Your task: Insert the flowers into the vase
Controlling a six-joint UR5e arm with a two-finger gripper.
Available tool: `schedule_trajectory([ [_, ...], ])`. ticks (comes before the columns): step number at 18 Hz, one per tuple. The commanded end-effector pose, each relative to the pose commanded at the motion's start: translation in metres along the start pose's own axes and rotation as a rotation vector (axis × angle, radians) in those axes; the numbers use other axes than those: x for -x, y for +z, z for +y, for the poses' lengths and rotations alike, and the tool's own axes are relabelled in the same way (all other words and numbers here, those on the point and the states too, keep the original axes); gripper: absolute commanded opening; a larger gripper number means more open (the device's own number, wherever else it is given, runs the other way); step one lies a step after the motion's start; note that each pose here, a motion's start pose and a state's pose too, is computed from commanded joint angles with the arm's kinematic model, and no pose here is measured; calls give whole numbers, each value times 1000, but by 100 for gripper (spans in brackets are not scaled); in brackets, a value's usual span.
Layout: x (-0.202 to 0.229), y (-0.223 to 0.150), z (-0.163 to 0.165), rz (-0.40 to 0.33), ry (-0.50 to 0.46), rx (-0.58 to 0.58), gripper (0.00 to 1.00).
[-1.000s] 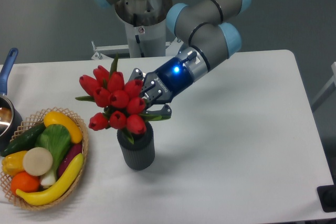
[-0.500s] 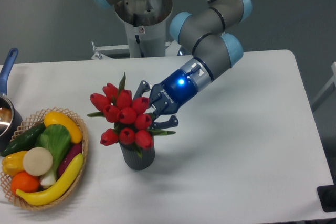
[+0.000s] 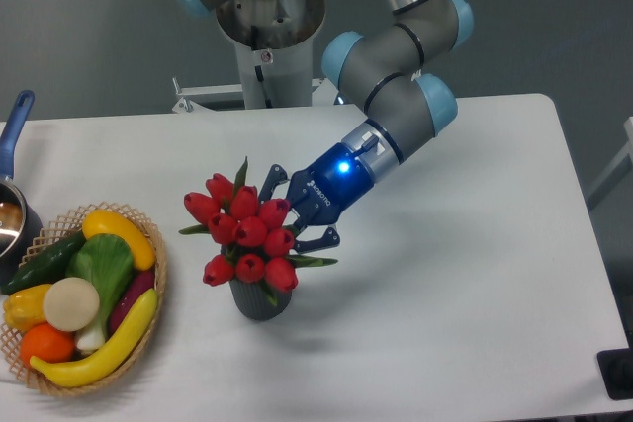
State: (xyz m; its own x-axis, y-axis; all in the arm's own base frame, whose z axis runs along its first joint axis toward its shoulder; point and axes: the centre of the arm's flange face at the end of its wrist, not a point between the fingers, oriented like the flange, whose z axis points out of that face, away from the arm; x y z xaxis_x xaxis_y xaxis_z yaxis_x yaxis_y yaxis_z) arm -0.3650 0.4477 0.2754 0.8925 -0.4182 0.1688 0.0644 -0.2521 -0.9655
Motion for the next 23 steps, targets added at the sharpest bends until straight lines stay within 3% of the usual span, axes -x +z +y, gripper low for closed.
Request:
schedule_trajectory([
  [5,1,0,-2,-1,12,0,57],
  [6,1,-1,-3,-2,15,0,68],
  [7,2,-2,-4,-4,27,1,90],
  [8,2,-2,-4,-4,53,1,100],
  [13,0,-4,-9,-10,105,11,100],
  [16,-10,-12,-20,-49,146,149,100],
  [23,-37,-44,-48,-147,218,310,100],
])
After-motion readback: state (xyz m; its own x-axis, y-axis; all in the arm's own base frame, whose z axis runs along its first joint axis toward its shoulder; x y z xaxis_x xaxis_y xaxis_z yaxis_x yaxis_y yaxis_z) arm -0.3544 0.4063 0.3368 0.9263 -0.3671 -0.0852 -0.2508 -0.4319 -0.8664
